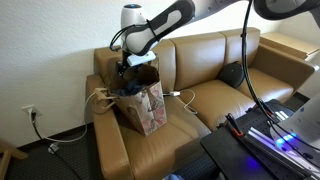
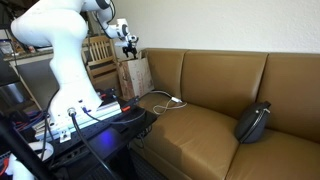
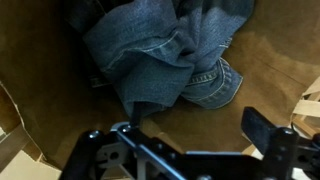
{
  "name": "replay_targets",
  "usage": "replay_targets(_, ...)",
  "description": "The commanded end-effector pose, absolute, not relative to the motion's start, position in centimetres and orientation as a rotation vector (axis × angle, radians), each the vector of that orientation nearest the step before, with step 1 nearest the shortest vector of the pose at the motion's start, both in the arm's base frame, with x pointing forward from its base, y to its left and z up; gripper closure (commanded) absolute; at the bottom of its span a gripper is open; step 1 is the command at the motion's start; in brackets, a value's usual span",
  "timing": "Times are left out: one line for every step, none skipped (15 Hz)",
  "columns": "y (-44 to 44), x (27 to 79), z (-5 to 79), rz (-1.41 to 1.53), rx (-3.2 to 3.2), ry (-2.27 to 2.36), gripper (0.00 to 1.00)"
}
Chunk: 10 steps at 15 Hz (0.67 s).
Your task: Remove the jeans from the bag and put them on the couch
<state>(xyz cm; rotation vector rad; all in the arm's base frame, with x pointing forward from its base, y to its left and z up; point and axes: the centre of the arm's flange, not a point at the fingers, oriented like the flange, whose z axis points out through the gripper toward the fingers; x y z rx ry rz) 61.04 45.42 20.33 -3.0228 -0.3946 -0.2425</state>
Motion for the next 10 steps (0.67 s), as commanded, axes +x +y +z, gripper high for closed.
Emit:
replay_targets(45.9, 62.0, 18.8, -0.166, -3.079, -0.294, 0.0)
replay_targets(45.6, 61.7, 19.2, -0.157, -3.055, -0.268, 0.0)
replay_targets(45.5, 60.9, 19.1, -0.19, -3.06, -0.316, 0.0)
replay_targets(45.5, 61.0, 19.0, -0.187, -3.061, -0.303, 0.0)
replay_targets(45.4, 61.1, 18.9, -0.187, -3.061, -0.296, 0.0)
replay_targets(45.4, 61.2, 18.9, -0.188, -3.061, -0.292, 0.0)
replay_targets(45.5, 61.6, 18.3, -0.183, -3.083, -0.28, 0.0)
replay_targets(45.7, 62.1, 17.4, -0.162, -3.093, -0.285, 0.0)
replay_targets(46.0, 62.4, 16.4, -0.147, -3.097, -0.286, 0.0)
replay_targets(46.2, 62.5, 15.7, -0.149, -3.103, -0.288, 0.0)
